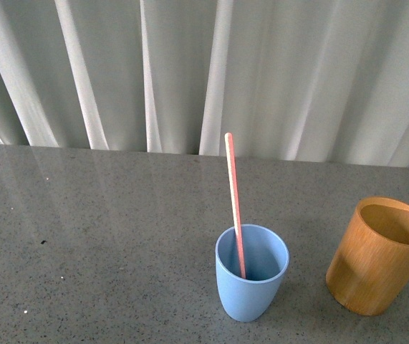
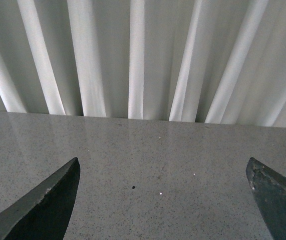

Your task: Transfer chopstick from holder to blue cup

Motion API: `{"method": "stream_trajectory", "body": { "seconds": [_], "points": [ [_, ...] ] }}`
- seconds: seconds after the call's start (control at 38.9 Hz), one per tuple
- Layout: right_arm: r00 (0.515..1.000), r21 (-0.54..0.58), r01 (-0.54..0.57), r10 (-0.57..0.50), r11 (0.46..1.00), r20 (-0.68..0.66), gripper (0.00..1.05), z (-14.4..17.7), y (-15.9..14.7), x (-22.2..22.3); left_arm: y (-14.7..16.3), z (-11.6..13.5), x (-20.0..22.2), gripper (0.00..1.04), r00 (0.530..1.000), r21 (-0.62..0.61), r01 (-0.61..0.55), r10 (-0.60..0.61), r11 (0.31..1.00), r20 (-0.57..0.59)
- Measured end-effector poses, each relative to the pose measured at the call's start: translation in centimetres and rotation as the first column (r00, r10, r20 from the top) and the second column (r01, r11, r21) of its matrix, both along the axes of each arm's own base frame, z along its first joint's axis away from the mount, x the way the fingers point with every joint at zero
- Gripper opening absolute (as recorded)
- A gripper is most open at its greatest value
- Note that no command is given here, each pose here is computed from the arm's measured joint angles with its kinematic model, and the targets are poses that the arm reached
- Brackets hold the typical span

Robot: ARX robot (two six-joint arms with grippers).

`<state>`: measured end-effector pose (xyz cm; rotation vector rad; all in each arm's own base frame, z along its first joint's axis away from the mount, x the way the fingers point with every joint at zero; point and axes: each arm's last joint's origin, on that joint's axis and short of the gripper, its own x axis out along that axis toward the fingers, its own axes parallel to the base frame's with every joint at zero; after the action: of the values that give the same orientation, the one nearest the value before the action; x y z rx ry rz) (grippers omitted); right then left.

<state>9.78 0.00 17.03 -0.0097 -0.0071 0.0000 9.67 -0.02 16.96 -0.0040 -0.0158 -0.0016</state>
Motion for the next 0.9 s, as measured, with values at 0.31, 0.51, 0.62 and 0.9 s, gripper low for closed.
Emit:
{"method": "stream_trajectory", "body": {
  "seconds": [0.31, 0.51, 0.62, 0.9],
  "points": [
    [1.0, 0.0, -0.001, 0.001, 1.0, 0.014, 0.24, 0.09, 0.0, -0.13, 0.0, 0.03, -0.02, 0.98, 1.0, 0.0, 0.0, 0.0, 1.0, 0.002],
    [1.0, 0.0, 0.0, 0.0, 1.0, 0.014, 0.61, 0.09, 0.0, -0.13, 0.0, 0.03, -0.02, 0.98, 1.0, 0.0, 0.0, 0.0, 1.0, 0.002],
    [1.0, 0.0, 0.0, 0.0, 1.0, 0.014, 0.84, 0.09, 0.0, -0.13, 0.0, 0.03, -0.02, 0.98, 1.0, 0.0, 0.0, 0.0, 1.0, 0.002],
    [1.0, 0.003, 0.0, 0.0, 1.0, 0.014, 0.95, 0.09, 0.0, -0.13, 0.0, 0.03, -0.02, 0.98, 1.0, 0.0, 0.0, 0.0, 1.0, 0.002]
  ]
}}
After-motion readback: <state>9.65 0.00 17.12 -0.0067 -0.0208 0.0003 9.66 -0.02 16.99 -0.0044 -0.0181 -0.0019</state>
